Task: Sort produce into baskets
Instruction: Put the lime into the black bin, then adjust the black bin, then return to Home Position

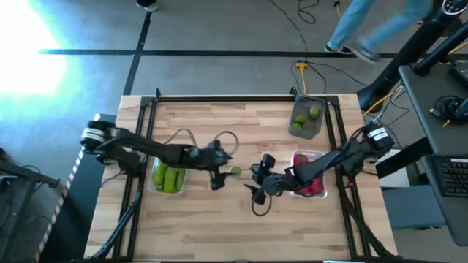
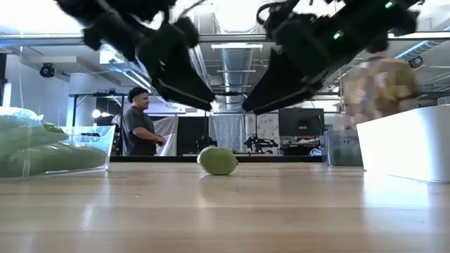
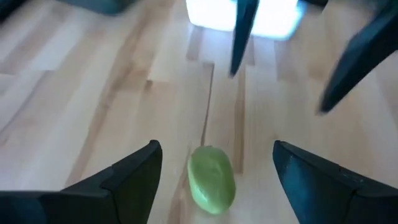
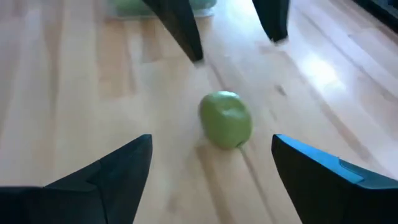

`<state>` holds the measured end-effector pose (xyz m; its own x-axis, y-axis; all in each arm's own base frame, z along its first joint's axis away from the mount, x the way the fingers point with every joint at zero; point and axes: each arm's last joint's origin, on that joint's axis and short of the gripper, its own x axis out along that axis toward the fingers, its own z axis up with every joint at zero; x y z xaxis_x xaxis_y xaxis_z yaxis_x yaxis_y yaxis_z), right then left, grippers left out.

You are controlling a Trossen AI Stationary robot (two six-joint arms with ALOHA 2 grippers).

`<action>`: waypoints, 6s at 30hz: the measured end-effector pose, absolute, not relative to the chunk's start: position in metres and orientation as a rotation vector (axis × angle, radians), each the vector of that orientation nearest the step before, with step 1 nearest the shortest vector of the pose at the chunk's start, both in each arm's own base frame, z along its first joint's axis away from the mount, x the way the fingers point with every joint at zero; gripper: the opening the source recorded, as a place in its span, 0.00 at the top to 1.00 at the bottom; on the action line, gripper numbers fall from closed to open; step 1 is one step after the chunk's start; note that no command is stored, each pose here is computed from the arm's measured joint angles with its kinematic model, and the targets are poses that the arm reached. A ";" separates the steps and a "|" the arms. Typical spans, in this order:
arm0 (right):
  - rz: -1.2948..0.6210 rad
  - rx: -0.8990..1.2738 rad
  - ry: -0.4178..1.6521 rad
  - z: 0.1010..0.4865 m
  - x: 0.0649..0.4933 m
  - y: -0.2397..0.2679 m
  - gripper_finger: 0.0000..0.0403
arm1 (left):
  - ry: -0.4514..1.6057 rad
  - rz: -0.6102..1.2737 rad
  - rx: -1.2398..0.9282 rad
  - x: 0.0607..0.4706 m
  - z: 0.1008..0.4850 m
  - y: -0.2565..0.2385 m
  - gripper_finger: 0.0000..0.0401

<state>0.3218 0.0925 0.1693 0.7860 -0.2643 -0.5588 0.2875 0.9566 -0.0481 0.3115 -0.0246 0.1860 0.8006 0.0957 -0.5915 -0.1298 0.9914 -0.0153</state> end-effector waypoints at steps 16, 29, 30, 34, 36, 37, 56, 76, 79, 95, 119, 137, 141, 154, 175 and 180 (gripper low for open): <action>-0.126 0.022 0.601 0.119 0.363 0.028 0.21 | 0.306 0.020 -0.214 0.226 0.190 -0.039 0.28; -0.112 -0.018 0.597 0.100 0.384 0.025 0.42 | 0.157 -0.018 -0.172 0.183 0.208 -0.037 0.28; -0.112 -0.012 0.580 0.102 0.386 0.025 0.45 | 0.160 -0.012 -0.168 0.182 0.206 -0.037 0.28; -0.114 -0.010 0.578 0.109 0.390 0.025 0.50 | 0.141 0.042 -0.168 0.172 0.202 -0.038 0.29; -0.117 -0.014 0.619 0.118 0.388 0.025 0.50 | 0.131 0.073 -0.172 0.167 0.198 -0.040 0.29; -0.121 -0.014 0.608 0.128 0.390 0.025 0.49 | 0.149 0.083 -0.162 0.164 0.193 -0.041 0.29; -1.122 0.149 0.756 0.236 0.244 -0.065 0.50 | -0.005 0.018 -0.019 0.145 0.214 -0.043 0.30; -1.612 0.754 0.834 0.165 0.169 -0.150 0.49 | -0.026 0.022 -0.006 0.143 0.217 -0.042 0.30; -1.617 0.798 0.846 0.160 0.169 -0.155 0.48 | -0.026 0.022 -0.007 0.143 0.217 -0.042 0.30; -1.513 0.705 0.770 0.184 0.175 -0.152 0.23 | -0.055 0.023 -0.018 0.143 0.220 -0.042 0.30; -1.266 0.585 0.950 0.183 0.198 -0.100 0.31 | -0.056 0.024 -0.012 0.143 0.220 -0.042 0.30; -0.953 0.340 0.529 0.259 0.233 -0.050 0.41 | -0.032 -0.017 -0.056 0.138 0.220 -0.046 0.30; -0.723 0.198 0.410 0.257 0.254 -0.006 0.42 | -0.018 -0.047 -0.079 0.137 0.219 -0.050 0.30; -0.237 -0.127 0.211 0.215 0.295 0.106 0.43 | 0.006 -0.038 -0.171 0.145 0.202 -0.056 0.30; -0.263 0.065 0.048 0.237 0.162 0.033 0.68 | -0.078 0.000 -0.118 0.129 0.207 -0.042 0.33; -0.202 0.058 0.045 0.236 0.139 0.019 0.81 | -0.072 0.019 -0.106 0.132 0.206 -0.035 0.37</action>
